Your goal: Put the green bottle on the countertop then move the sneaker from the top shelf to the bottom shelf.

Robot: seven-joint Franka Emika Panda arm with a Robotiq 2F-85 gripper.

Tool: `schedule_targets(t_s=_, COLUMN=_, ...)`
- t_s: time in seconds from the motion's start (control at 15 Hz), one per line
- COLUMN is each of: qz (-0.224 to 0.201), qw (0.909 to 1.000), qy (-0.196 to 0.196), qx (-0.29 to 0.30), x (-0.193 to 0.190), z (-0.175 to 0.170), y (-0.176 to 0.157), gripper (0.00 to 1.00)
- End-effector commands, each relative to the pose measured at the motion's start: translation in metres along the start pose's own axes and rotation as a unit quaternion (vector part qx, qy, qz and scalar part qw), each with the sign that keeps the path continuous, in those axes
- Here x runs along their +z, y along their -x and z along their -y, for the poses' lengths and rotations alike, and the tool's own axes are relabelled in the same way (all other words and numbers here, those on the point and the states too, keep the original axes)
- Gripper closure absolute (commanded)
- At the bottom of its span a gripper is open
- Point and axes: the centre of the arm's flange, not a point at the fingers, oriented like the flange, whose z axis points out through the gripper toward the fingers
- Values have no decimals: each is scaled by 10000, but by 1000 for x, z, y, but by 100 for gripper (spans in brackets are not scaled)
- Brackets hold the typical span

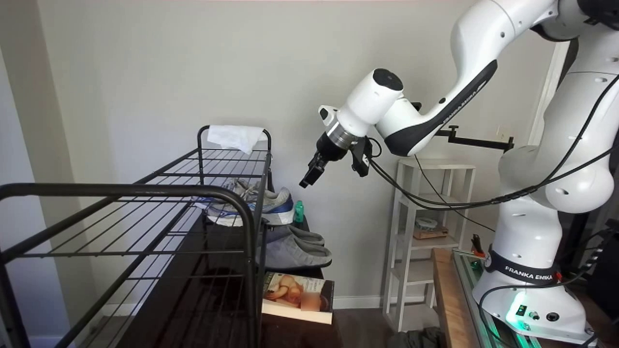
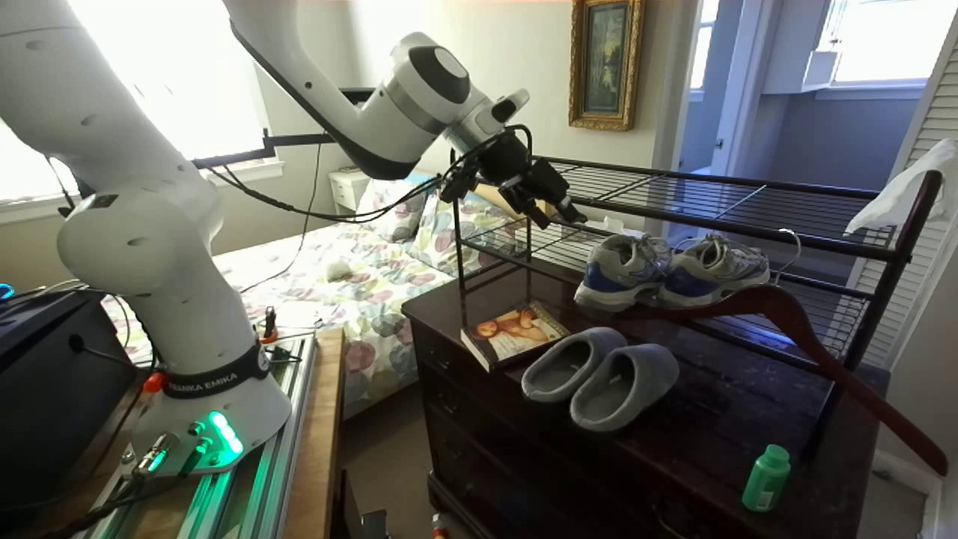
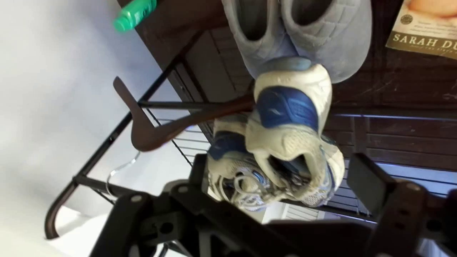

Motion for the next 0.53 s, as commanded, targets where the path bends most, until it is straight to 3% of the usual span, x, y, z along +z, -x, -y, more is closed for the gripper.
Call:
schedule_targets(t_s=0.0, qz=642, qw=9951, qy=-563, qx=500, x=-27, z=-88, y=20, gripper=0)
schedule_targets(t_s=0.2, qz=1148, qw=9835, qy=-894, qx=1072, x=-16, z=-130, y=35, gripper=0)
schedule_targets(t_s=0.27, qz=861, qw=9909, qy=-613, qx=832, x=27, z=-79, y=59, gripper=0)
schedule_targets(t_s=0.47, qz=1043, qw=9862, qy=-813, qx=1000, x=27, z=-91, y=71, gripper=0)
